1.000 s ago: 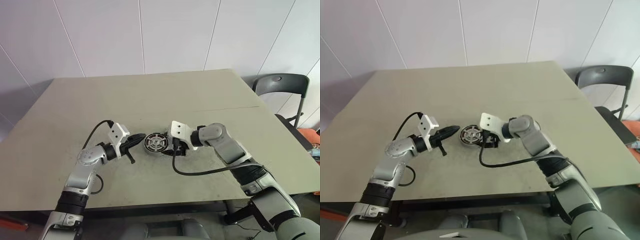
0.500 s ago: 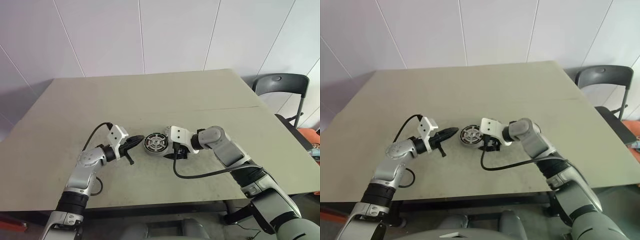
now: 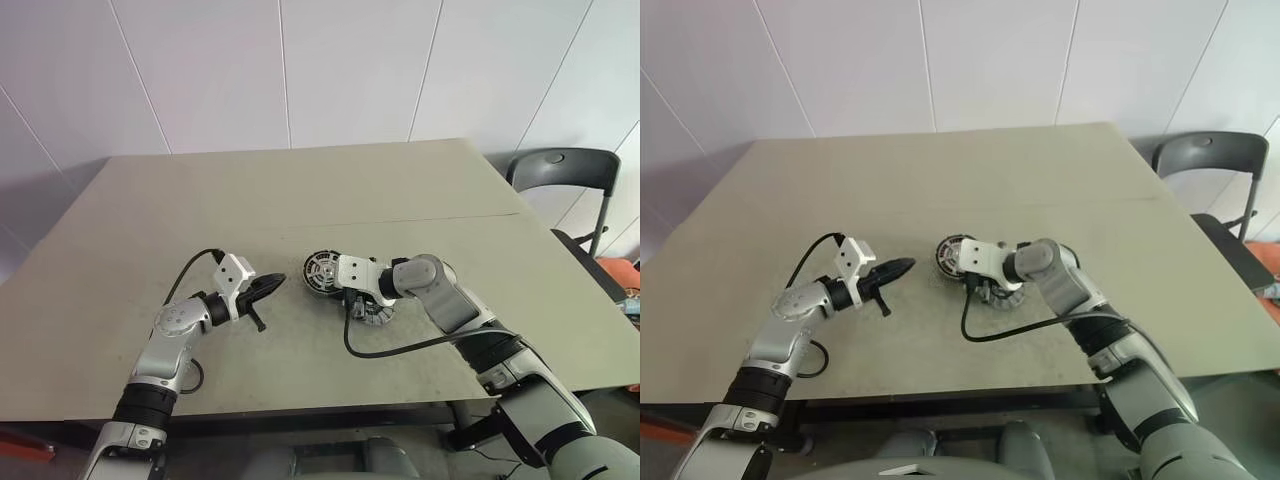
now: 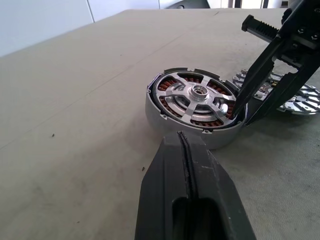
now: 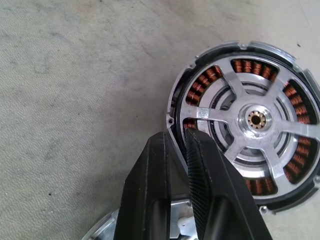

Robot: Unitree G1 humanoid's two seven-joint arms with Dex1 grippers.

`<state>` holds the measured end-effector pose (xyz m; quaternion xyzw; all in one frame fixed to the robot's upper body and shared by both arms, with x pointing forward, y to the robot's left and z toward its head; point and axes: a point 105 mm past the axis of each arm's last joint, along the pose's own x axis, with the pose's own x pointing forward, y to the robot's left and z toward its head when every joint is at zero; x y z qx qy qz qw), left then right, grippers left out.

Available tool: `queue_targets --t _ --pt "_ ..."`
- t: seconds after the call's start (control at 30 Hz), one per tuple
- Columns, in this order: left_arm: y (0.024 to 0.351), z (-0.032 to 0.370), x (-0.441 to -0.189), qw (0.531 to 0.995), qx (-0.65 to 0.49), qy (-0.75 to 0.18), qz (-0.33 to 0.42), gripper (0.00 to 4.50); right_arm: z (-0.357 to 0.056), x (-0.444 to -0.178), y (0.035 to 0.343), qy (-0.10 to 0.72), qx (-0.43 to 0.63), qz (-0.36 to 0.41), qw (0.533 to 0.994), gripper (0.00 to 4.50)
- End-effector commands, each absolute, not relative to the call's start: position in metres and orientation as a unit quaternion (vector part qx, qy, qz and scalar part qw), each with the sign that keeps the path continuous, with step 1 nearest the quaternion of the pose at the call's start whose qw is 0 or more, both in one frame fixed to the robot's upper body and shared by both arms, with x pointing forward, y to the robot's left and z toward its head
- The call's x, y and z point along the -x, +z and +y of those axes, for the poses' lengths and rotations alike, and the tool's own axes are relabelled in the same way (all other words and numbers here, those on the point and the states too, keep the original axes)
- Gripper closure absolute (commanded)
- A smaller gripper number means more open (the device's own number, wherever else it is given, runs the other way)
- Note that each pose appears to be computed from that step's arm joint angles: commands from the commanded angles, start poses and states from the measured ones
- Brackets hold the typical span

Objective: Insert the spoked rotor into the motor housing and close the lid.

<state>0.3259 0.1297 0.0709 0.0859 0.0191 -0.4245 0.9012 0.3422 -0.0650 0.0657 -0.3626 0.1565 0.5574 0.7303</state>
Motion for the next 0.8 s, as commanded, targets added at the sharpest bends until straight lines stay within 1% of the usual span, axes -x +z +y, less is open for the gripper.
queue_targets --t 0.03,0.1,0.2,0.53,0.63,0.73,0.77,0.8 --pt "0.083 0.131 -0.330 0.902 -0.097 -0.422 -0.006 4.50 -0.055 -0.338 0.079 0.572 0.355 0.133 0.727 3.90" --pt "0.083 0.131 -0.330 0.902 -0.097 -0.421 -0.007 4.50 -0.053 -0.336 0.079 0.577 0.355 0.133 0.724 3.90" --pt "0.083 0.132 -0.329 0.902 -0.098 -0.421 -0.007 4.50 -0.052 -0.335 0.079 0.578 0.356 0.133 0.723 4.48" --pt "0.082 0.133 -0.329 0.902 -0.102 -0.419 -0.004 4.50 -0.050 -0.334 0.084 0.579 0.358 0.126 0.721 4.48" --pt "0.081 0.133 -0.329 0.902 -0.103 -0.419 -0.003 4.50 -0.043 -0.333 0.095 0.586 0.334 0.107 0.731 4.48" --pt "0.080 0.132 -0.329 0.902 -0.102 -0.420 -0.002 4.50 -0.040 -0.331 0.101 0.587 0.333 0.100 0.731 3.91" --pt "0.080 0.132 -0.329 0.902 -0.102 -0.420 -0.002 4.50 -0.039 -0.332 0.101 0.585 0.333 0.099 0.733 3.63" --pt "0.080 0.131 -0.329 0.902 -0.101 -0.420 -0.002 4.50 -0.039 -0.333 0.101 0.582 0.333 0.100 0.735 3.24"
